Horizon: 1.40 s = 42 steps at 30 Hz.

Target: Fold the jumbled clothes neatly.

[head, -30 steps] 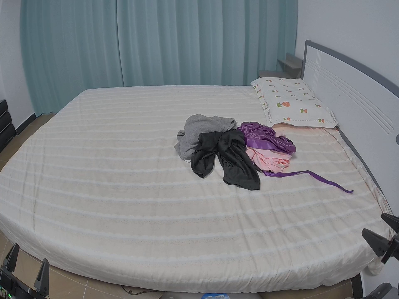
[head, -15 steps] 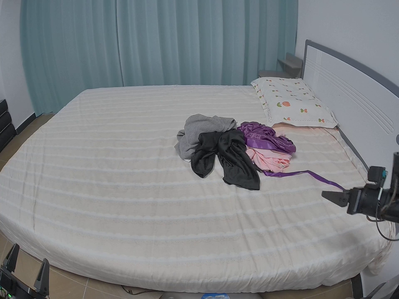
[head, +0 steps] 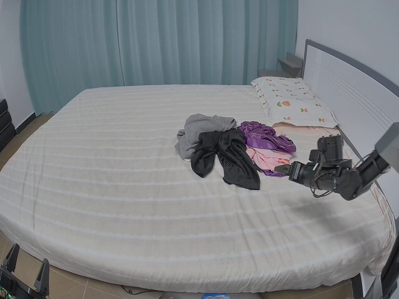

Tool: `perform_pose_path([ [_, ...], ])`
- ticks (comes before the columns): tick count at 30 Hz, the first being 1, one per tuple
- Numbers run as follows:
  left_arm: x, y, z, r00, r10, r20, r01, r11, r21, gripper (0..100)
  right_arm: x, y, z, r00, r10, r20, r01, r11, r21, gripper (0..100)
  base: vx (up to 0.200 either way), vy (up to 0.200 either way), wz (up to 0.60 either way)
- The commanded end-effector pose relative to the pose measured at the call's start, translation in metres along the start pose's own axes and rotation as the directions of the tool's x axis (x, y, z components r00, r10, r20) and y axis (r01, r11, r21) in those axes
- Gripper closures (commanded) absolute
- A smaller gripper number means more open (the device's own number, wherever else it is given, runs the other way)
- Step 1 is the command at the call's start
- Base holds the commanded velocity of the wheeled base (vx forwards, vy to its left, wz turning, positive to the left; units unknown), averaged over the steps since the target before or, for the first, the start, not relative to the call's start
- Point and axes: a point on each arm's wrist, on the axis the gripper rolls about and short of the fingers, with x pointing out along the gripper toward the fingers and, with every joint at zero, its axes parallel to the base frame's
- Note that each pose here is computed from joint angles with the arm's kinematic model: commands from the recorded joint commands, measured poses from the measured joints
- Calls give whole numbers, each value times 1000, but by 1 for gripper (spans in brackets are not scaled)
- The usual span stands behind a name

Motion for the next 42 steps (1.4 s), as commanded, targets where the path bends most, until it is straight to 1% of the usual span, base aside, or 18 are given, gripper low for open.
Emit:
perform_pose_path([
  [1, 0, 0, -5, 1000, 0, -1, 0, 1000, -1, 0, 126, -13, -41, 995, -72, -63, 78, 993, 85, 0, 0, 0, 0],
  [6, 0, 0, -5, 1000, 0, -1, 0, 1000, -1, 0, 148, -15, -43, 994, -98, -46, 102, 991, 85, 0, 0, 0, 0],
  [9, 0, 0, -5, 1000, 0, -2, 0, 1000, -1, 0, 154, -12, -40, 995, -93, -35, 96, 991, 97, 0, 0, 0, 0],
  [13, 0, 0, -5, 1000, 0, -1, 0, 1000, -1, 0, 167, -10, -44, 993, -102, -53, 106, 990, 93, 0, 0, 0, 0],
  [17, 0, 0, -5, 1000, 0, -1, 0, 1000, -1, 0, 178, -8, -49, 993, -105, -46, 109, 990, 89, 0, 0, 0, 0],
  [23, 0, 0, -5, 1000, 0, -1, 0, 1000, -1, 0, 186, 0, -42, 997, -83, -5, 83, 993, 84, 0, 0, 0, 0],
  [30, 0, 0, -5, 1000, 0, -1, 0, 1000, -1, 0, 195, 4, -41, 998, -67, 14, 66, 995, 75, 0, 0, 0, 0],
  [37, 0, 0, -5, 1000, 0, -1, 0, 1000, -1, 0, 201, 15, -49, 999, -47, -11, 48, 997, 56, 0, 0, 0, 0],
  [38, 0, 0, -5, 1000, 0, -1, 0, 1000, -1, 0, 202, 15, -50, 999, -49, -15, 50, 997, 56, 100, 0, 0, 0],
  [42, 0, 0, -5, 1000, 0, -1, 0, 1000, -1, 0, 202, 18, -52, 999, -44, -21, 45, 998, 51, 100, 0, 0, 0],
])
